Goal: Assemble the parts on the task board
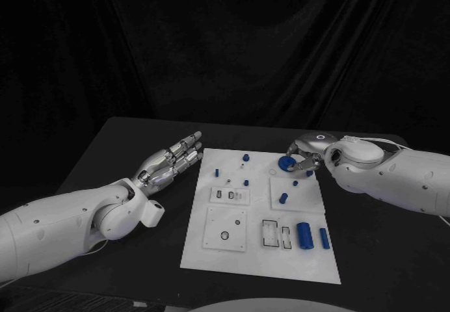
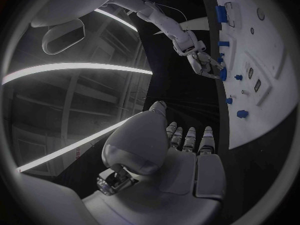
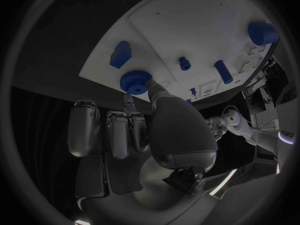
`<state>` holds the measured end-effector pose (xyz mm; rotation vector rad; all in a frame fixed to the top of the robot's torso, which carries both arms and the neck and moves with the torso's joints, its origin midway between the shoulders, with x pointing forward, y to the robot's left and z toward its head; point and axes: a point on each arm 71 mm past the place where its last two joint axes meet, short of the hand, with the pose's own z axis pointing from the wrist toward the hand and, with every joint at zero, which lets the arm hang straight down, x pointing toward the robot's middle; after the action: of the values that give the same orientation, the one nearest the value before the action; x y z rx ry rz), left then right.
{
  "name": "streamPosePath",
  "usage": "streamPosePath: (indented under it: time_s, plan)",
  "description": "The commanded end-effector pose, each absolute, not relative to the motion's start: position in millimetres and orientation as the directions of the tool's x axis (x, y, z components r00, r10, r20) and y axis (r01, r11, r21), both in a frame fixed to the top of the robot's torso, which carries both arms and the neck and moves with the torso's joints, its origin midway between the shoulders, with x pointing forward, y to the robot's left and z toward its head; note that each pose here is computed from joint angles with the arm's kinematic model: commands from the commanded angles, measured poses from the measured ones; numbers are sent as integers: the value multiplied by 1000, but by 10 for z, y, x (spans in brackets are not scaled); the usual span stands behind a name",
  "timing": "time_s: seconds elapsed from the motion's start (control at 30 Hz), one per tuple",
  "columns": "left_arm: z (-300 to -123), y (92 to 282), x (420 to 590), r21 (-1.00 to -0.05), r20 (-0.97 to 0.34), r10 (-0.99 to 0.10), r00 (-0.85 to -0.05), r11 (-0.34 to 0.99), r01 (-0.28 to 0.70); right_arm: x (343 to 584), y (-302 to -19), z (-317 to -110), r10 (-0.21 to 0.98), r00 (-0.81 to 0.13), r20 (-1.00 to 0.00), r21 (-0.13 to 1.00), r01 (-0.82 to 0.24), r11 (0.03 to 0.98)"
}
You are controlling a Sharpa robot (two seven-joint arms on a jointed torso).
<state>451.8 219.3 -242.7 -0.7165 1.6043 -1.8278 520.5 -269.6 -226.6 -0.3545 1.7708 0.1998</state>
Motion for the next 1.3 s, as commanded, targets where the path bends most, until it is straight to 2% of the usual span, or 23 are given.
streamPosePath:
  time_s: [0.03,0.4,0.97,1.3]
  plan:
    - [-2421,2172,4507,-990,21,-726,-688,-109,85,5200,-2697,-2301,-139,-210,-968,-59,-347,936]
    - [-2427,2173,4503,-991,23,-723,-690,-107,78,5195,-2675,-2332,-140,-214,-967,-53,-369,928]
    - [-2431,2184,4496,-992,25,-723,-690,-105,74,5128,-2603,-2230,-68,-107,-992,-16,-424,905]
    - [-2436,2177,4504,-992,25,-722,-692,-105,73,5075,-2362,-2104,-37,-81,-996,7,-482,876]
